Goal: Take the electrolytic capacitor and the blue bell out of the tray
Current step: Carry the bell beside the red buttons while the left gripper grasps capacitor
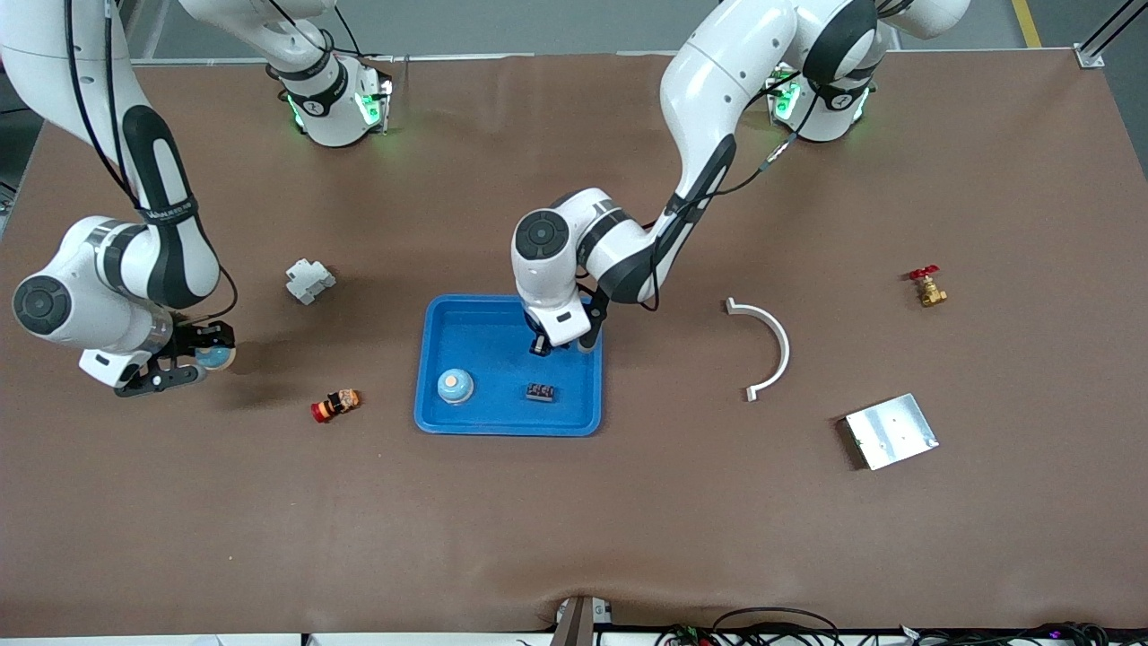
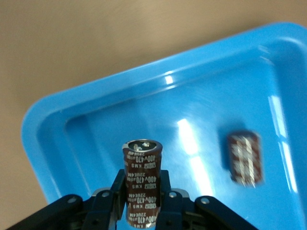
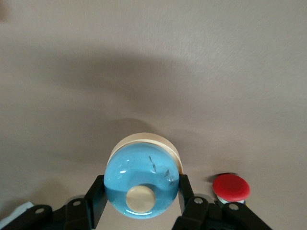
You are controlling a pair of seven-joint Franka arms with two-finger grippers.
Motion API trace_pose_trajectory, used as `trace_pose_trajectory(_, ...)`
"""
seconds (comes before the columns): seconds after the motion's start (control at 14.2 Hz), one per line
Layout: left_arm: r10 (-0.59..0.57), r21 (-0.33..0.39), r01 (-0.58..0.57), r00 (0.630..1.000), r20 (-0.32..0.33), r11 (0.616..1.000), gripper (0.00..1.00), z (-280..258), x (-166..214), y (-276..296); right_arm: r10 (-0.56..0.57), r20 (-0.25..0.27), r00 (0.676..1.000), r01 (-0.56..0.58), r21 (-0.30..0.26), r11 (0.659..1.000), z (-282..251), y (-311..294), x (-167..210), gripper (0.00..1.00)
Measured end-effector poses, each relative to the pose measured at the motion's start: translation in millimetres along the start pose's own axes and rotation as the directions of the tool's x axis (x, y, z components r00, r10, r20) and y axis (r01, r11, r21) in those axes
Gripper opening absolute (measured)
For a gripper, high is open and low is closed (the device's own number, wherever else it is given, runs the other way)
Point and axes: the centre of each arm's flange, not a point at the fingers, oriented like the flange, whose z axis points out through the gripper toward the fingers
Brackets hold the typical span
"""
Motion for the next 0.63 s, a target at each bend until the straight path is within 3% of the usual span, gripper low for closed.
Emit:
trace_pose_trajectory(0.14, 0.201, -0.001, -0.201, 0.980, -0.004, 0.980, 0.30, -25, 2, 2, -0.006, 0.013, 1.000, 0.006, 0.001, 1.000, 10, 0, -2, 0.64)
trace_pose_trajectory(0.21, 0.308, 0.018, -0.308, 0.951, -0.007, 0.951, 0.30, -35, 5, 1, -0.006, 0.018, 1.000, 0.006, 0.001, 1.000, 14, 0, -2, 0.64)
trace_pose_trajectory(0.28, 0.401, 0.038, -0.401, 0.916, -0.006, 0.915, 0.30, -42, 10, 0, -0.008, 0.017, 1.000, 0.008, -0.003, 1.000, 18, 1, -1, 0.68)
trace_pose_trajectory(0.49, 0.603, 0.078, -0.601, 0.798, 0.010, 0.795, 0.30, -51, 34, -3, -0.019, 0.010, 1.000, 0.019, -0.013, 1.000, 22, 1, 2, 0.96)
trace_pose_trajectory(0.56, 0.678, 0.092, -0.677, 0.734, 0.024, 0.730, 0.30, -53, 52, -6, -0.020, -0.009, 1.000, 0.019, -0.023, 1.000, 13, 4, 8, 1.00)
trace_pose_trajectory(0.63, 0.710, 0.096, -0.709, 0.704, 0.030, 0.699, 0.30, -55, 62, -8, -0.021, -0.012, 1.000, 0.021, -0.024, 1.000, 5, 5, 12, 1.00)
